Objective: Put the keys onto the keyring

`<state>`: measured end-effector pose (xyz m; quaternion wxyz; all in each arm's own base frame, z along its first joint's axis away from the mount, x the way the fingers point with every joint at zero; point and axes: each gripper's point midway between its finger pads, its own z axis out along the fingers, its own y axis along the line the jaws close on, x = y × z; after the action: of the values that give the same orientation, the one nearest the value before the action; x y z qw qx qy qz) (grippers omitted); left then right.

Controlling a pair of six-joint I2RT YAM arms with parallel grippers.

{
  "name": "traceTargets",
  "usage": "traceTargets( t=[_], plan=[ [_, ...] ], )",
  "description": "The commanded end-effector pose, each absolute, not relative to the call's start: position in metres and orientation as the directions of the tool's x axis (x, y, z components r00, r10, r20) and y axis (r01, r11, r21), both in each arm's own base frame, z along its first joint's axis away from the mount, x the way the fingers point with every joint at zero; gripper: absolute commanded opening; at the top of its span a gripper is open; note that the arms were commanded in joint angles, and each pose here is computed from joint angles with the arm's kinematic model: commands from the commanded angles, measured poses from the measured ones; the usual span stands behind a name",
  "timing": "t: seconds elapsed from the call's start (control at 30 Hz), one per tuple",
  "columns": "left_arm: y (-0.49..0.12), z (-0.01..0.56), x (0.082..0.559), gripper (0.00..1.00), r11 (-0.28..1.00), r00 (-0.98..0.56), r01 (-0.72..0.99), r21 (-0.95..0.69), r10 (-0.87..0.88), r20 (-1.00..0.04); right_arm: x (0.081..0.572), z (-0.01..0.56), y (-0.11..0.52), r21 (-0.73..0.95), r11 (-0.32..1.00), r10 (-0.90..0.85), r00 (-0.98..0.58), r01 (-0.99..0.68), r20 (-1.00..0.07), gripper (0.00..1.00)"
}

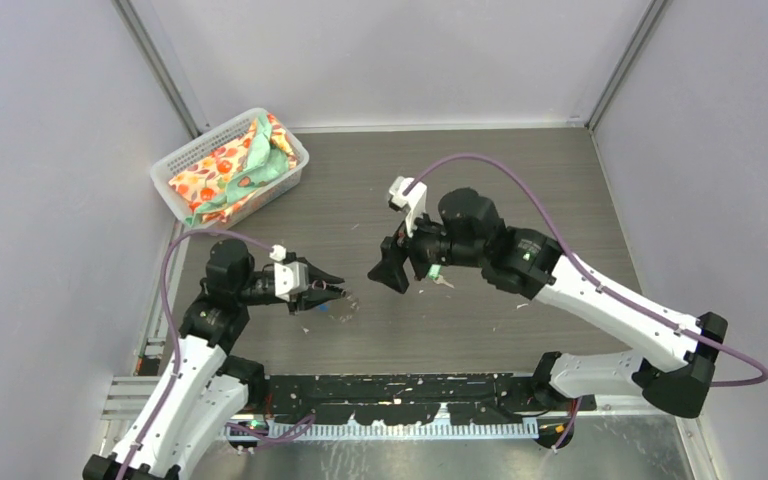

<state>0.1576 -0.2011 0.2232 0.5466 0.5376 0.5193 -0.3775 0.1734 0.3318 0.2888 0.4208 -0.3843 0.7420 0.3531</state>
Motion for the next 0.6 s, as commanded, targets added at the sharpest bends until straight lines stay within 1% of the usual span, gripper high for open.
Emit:
traceTargets(
  t=[0.0,0.1,0.2,0.27,0.47,0.57],
  plan=[
    [-0.204,0.240,0.136,0.00,0.011,0.248,0.968,0.252,0.126,-0.960,0.143,0.308,0.344,0.215,0.195,-0.372,-0.275,-0.957,-0.886,0.77],
    [-0.204,0.246,0.138,0.00,0.008,0.248,0.968,0.251,0.129,-0.960,0.136,0.304,0.357,0.239,0.112,-0.396,-0.264,-0.965,-0.879,0.77],
    [-0.204,0.250,0.138,0.00,0.004,0.237,0.971,0.239,0.130,-0.963,0.134,0.299,0.369,0.250,0.061,-0.370,-0.254,-0.966,-0.893,0.76],
    [-0.205,0.254,0.136,0.00,0.001,0.225,0.974,0.227,0.124,-0.966,0.133,0.296,0.374,0.248,0.035,-0.348,-0.245,-0.968,-0.905,0.74],
    [-0.206,0.271,0.139,0.00,0.012,0.213,0.976,0.215,0.110,-0.971,0.128,0.274,0.386,0.235,0.025,-0.338,-0.229,-0.972,-0.913,0.71],
    [-0.207,0.280,0.139,0.00,0.014,0.207,0.978,0.209,0.096,-0.974,0.130,0.261,0.394,0.205,0.054,-0.326,-0.211,-0.977,-0.921,0.69]
  ],
)
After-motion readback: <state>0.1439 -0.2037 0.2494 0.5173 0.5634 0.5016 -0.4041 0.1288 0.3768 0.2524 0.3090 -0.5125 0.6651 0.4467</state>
